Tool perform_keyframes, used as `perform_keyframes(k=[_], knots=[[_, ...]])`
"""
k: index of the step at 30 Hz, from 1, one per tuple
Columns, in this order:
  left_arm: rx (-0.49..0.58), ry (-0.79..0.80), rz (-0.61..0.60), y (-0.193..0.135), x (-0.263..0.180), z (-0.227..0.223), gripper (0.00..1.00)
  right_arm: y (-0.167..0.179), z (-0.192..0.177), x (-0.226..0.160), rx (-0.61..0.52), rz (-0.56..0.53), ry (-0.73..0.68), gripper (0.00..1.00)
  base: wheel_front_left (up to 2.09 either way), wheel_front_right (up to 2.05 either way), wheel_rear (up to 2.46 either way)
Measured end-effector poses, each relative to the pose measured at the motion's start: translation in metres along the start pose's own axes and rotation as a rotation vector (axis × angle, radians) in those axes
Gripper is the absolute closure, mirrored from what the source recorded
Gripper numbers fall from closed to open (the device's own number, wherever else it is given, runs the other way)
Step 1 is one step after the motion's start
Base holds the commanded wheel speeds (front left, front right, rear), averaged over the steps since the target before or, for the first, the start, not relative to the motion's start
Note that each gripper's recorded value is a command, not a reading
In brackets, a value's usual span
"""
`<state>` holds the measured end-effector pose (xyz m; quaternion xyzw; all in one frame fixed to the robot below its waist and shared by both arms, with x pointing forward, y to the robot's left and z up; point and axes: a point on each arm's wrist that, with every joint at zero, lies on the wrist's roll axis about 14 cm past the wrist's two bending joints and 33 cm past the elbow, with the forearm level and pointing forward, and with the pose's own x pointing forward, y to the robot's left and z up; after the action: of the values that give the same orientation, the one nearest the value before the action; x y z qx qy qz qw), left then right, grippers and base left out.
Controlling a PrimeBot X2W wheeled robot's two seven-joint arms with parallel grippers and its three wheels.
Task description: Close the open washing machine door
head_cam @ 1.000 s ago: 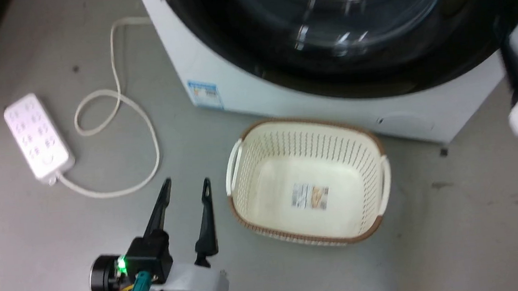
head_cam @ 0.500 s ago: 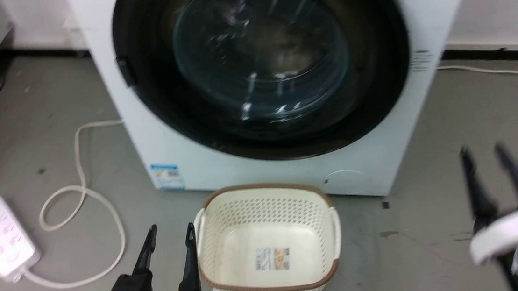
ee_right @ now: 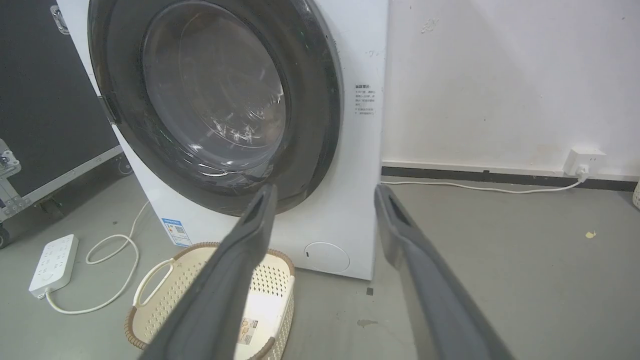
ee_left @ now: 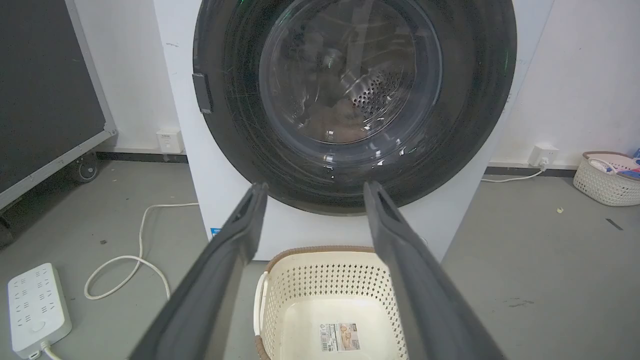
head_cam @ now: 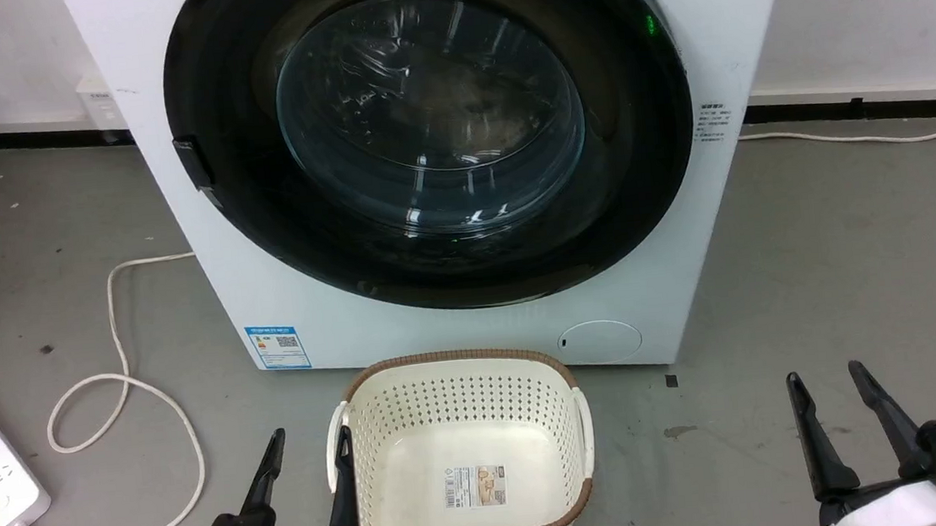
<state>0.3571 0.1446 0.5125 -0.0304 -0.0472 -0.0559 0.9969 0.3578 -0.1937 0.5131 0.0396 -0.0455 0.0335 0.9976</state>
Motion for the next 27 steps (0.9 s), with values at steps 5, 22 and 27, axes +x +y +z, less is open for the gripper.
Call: perform_keyframes(k=[5, 22, 27], knots=[[-0.002, 0.014, 0.016, 0.004, -0.0034, -0.0044, 0.0, 0.0036, 0.0005, 0.0006, -0.009, 0.008, 0.0, 0.0, 0.0, 0.0, 0.0], [0.007, 0.036, 0.025, 0.0071, -0.0033, -0.0062, 1.0, 0.0058, 0.0006, 0.0027, -0.021, 0.016, 0.012, 1.0, 0.0, 0.0, 0.0], [0.014, 0.036, 0.029, 0.0085, -0.0025, -0.0046, 1.0, 0.0076, -0.0001, 0.0033, -0.027, 0.02, 0.023, 1.0, 0.0, 0.0, 0.0]])
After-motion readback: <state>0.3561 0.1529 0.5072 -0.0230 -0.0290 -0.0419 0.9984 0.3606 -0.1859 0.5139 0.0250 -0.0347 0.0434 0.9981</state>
